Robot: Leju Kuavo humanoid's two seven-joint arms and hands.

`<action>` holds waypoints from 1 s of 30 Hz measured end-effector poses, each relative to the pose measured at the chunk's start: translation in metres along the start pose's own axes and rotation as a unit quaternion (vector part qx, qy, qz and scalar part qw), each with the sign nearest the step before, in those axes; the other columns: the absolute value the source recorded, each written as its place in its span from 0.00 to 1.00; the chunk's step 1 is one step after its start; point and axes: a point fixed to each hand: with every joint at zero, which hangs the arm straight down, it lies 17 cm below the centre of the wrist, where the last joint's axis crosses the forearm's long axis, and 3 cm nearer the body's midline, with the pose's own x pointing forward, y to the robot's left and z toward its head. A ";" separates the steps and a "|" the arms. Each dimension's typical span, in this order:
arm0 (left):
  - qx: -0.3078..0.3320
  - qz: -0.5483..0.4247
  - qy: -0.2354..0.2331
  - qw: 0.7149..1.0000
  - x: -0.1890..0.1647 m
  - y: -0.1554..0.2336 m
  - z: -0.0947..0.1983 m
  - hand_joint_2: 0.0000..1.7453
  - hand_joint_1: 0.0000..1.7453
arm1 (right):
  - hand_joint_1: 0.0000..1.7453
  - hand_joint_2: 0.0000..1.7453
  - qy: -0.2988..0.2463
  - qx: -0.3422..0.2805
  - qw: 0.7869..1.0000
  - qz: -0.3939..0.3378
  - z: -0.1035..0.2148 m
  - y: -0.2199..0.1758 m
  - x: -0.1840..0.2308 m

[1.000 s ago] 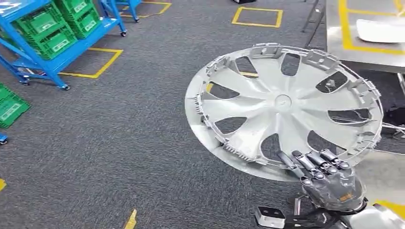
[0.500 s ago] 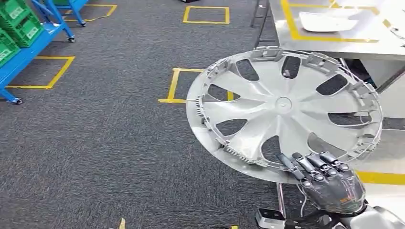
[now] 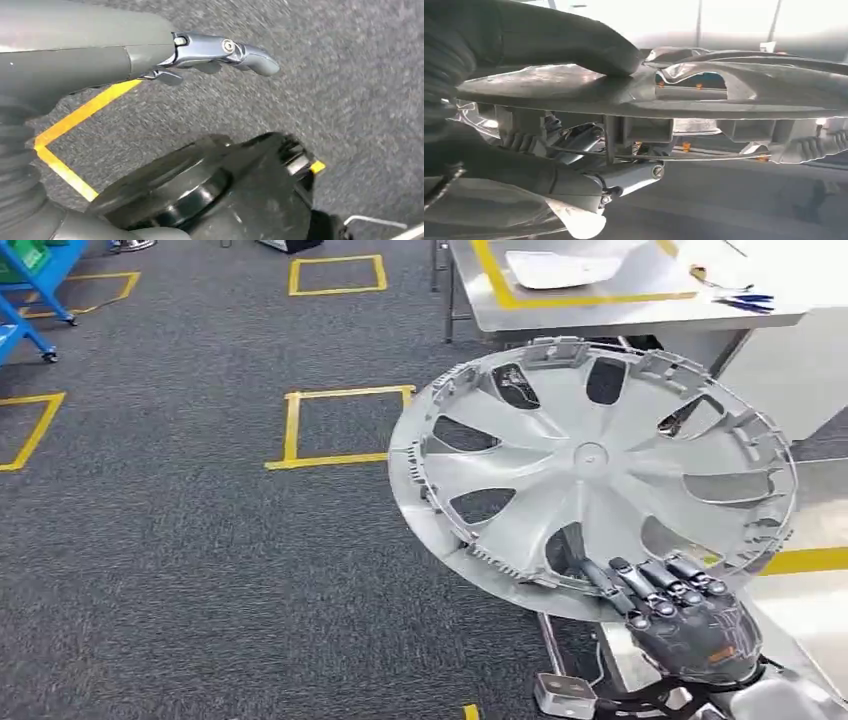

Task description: Take the parts from the cabinet and place them on the table.

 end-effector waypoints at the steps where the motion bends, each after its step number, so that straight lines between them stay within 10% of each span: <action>1: 0.000 0.000 0.000 1.000 0.001 0.000 0.000 1.00 0.00 | 1.00 1.00 0.000 0.000 1.000 0.000 0.000 0.000 0.000; 30: -0.002 -0.001 -0.003 1.000 0.003 0.000 -0.002 1.00 0.00 | 1.00 1.00 0.003 0.003 1.000 -0.004 -0.001 0.005 0.000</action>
